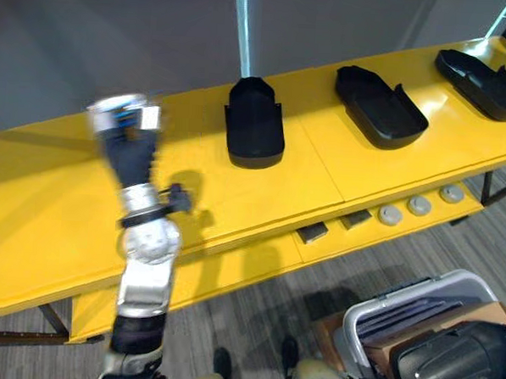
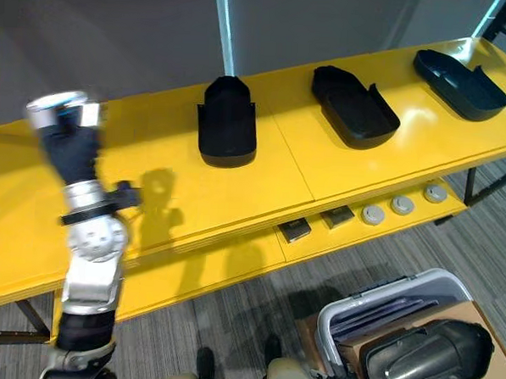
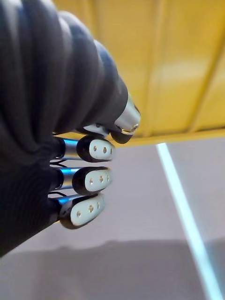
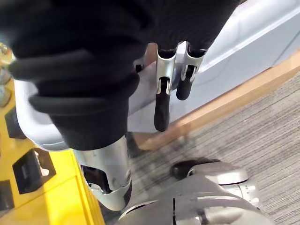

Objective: Walk over and take plastic housings, then place them on the shelf

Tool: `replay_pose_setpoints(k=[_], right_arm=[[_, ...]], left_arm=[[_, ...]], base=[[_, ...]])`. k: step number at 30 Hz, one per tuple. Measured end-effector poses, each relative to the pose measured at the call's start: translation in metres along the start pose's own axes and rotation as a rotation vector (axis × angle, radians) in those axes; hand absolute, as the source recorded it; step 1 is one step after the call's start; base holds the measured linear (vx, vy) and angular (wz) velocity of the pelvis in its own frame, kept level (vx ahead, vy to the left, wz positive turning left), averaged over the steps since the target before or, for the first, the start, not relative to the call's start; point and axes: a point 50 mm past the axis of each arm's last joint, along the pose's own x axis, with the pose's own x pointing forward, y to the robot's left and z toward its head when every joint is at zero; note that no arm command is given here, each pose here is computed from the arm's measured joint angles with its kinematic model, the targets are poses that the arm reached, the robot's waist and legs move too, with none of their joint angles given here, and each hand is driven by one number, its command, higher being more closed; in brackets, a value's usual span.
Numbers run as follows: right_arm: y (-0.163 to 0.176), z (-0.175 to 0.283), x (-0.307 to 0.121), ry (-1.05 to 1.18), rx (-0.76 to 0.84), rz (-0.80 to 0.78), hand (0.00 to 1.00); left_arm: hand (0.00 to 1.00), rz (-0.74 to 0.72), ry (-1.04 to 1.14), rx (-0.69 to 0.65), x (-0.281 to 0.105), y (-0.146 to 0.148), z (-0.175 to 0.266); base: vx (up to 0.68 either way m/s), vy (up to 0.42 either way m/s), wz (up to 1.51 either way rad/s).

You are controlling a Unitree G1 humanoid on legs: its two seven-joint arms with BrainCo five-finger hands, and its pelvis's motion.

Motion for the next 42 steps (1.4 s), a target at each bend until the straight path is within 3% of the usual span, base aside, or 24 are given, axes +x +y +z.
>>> replay_pose_setpoints(k=[5, 9, 10, 15, 17, 32, 42], right_arm=[[0.005, 0.001, -0.003, -0.025, 0.000, 0.012, 0.00], [0.017, 0.019, -0.005, -0.093, -0.003, 0.033, 0.00], [0.018, 0.018, -0.005, -0.085, -0.005, 0.031, 0.00], [0.020, 0.017, -0.006, -0.087, 0.002, 0.037, 0.00], [0.020, 0.018, -0.006, -0.088, 0.003, 0.038, 0.00], [0.021, 0.030, 0.000, -0.109, -0.011, 0.038, 0.00], [0.029, 0.071, 0.005, -0.221, -0.022, 0.055, 0.00]], left_arm=[[1.00, 0.150, 0.428, 0.263, -0.059, 0.070, -0.066], [1.00, 0.102, 0.835, 0.438, -0.124, 0.103, -0.115], [0.00, 0.052, 0.968, 0.481, -0.148, 0.110, -0.129], [0.00, -0.173, 1.432, 0.616, -0.237, 0.132, -0.155], [0.00, -0.256, 1.473, 0.625, -0.247, 0.127, -0.156], [0.00, -0.607, 1.398, 0.767, -0.241, 0.110, -0.168], [0.00, -0.640, 1.331, 0.769, -0.230, 0.091, -0.175]], base=[[-0.01, -0.004, 0.18], [0.01, 0.004, 0.16], [0.03, 0.025, 0.11], [0.03, 0.032, -0.08], [0.00, 0.000, 0.00], [0.01, 0.000, -0.08], [0.01, -0.005, -0.34]])
